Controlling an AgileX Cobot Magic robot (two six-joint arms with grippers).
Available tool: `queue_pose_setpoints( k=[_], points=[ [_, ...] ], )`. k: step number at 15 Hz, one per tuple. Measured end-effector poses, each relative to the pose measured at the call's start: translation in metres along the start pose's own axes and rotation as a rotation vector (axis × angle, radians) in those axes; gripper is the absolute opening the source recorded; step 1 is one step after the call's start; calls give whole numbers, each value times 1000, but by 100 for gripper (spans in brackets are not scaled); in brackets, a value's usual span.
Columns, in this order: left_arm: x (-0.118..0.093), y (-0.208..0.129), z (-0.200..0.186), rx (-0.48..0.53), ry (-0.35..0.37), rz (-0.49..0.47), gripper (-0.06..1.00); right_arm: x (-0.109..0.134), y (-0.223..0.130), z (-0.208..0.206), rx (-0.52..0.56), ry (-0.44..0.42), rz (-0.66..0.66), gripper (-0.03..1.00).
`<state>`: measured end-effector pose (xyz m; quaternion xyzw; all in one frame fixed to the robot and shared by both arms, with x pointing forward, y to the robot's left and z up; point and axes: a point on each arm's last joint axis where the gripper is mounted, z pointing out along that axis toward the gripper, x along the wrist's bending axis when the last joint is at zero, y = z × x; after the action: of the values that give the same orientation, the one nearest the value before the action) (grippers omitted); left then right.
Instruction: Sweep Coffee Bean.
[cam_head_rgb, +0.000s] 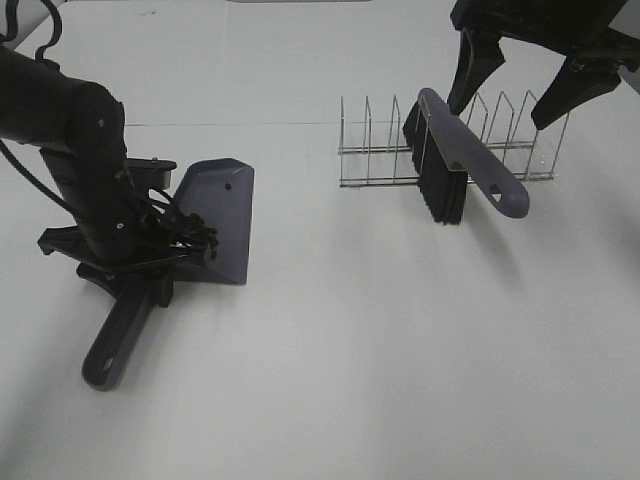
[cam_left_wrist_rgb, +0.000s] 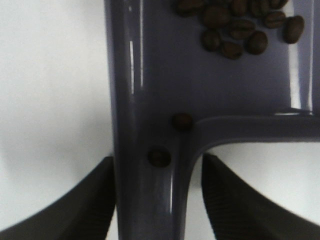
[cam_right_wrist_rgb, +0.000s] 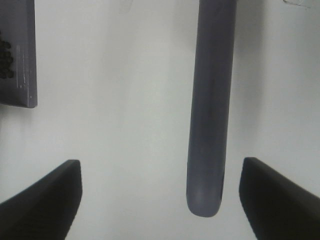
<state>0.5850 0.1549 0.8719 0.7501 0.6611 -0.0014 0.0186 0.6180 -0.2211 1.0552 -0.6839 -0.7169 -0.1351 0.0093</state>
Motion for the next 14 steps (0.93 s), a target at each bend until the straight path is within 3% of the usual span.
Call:
queue_pose_setpoints(
  k=[2, 3, 7, 10, 12, 14],
  points=[
    [-1, 1, -1, -3, -8, -7, 66, 0, 0, 0, 0, 3, 1, 76],
    [-1, 1, -1, -1, -8, -7, 69, 0, 0, 0, 0, 5, 2, 76],
    [-1, -2, -13, 47, 3, 9, 71, 1, 0, 0, 0, 6, 2, 76],
    [2, -9, -63, 19, -7, 76, 71, 1, 0, 0, 0, 6, 2, 76],
    [16, -5, -86, -30, -36, 82, 71, -1, 0, 0, -1, -10, -8, 76],
    [53, 7, -109, -86, -55, 22, 71, -2, 0, 0, -1, -18, -10, 76]
  ],
)
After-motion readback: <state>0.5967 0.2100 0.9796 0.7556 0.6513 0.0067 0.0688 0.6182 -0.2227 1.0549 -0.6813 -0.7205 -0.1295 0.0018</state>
